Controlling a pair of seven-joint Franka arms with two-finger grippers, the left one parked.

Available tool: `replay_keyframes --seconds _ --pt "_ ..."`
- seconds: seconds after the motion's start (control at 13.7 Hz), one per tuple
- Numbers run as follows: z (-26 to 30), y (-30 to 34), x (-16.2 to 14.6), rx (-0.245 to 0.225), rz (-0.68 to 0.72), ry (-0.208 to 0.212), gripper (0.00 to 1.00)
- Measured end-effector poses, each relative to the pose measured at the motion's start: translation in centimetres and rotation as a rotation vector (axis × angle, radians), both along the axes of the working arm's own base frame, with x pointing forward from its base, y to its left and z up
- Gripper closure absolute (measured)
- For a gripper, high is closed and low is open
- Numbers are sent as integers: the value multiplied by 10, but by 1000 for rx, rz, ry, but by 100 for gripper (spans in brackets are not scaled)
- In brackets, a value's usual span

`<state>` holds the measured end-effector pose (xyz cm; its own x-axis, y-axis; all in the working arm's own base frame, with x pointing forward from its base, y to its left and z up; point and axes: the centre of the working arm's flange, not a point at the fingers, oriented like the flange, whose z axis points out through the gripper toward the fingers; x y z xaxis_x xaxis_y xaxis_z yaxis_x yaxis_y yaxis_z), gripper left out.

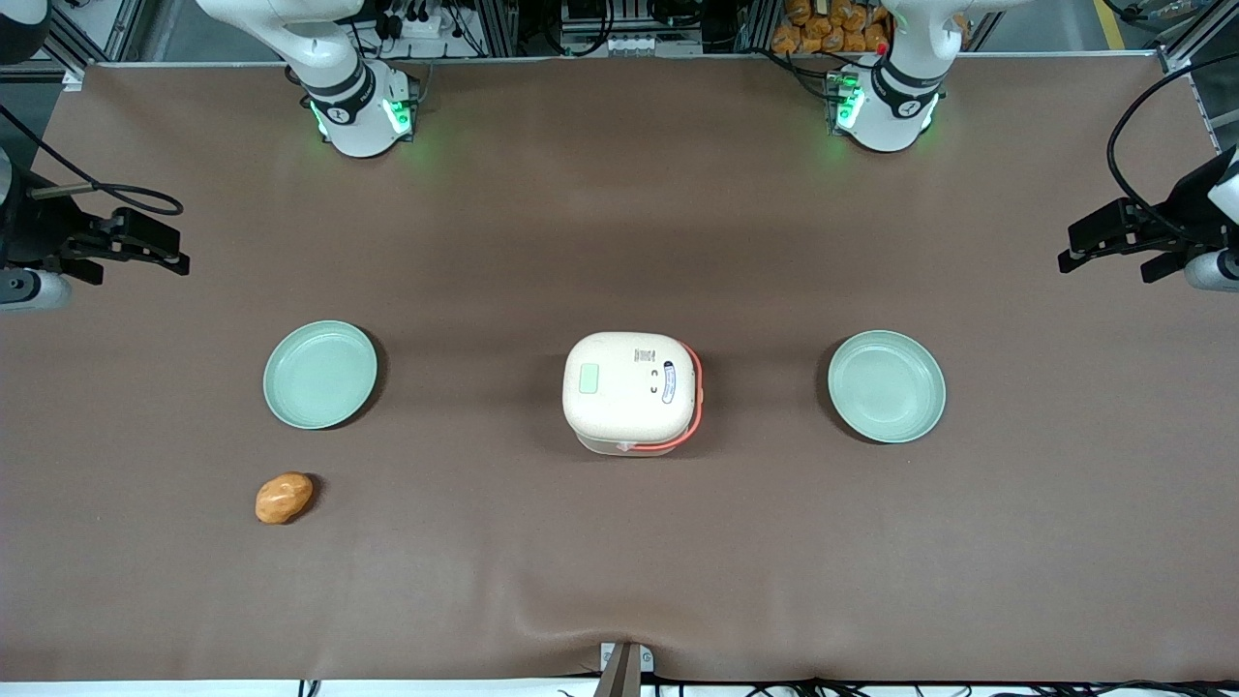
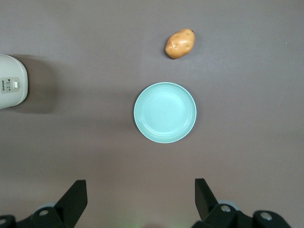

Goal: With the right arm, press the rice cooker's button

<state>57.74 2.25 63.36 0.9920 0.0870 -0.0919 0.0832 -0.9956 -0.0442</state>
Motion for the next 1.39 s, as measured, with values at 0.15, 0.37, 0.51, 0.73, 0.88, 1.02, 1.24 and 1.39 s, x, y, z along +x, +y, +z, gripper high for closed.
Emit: replay_keyframes --seconds 0.15,0.37,0.51,0.73,0.88,1.02,1.24,1.39 --pt "0 -1 0 -1 -2 1 0" --pt "-1 -2 0 -2 -4 4 0" --pt "-4 -3 1 -2 -5 10 0" --pt "-17 -3 7 -3 -6 32 0" --pt "-23 -3 10 -3 -6 39 0" --pt "-23 1 11 1 0 33 0" --pt "-21 25 14 40 34 4 0" --pt "-23 62 14 62 92 -3 0"
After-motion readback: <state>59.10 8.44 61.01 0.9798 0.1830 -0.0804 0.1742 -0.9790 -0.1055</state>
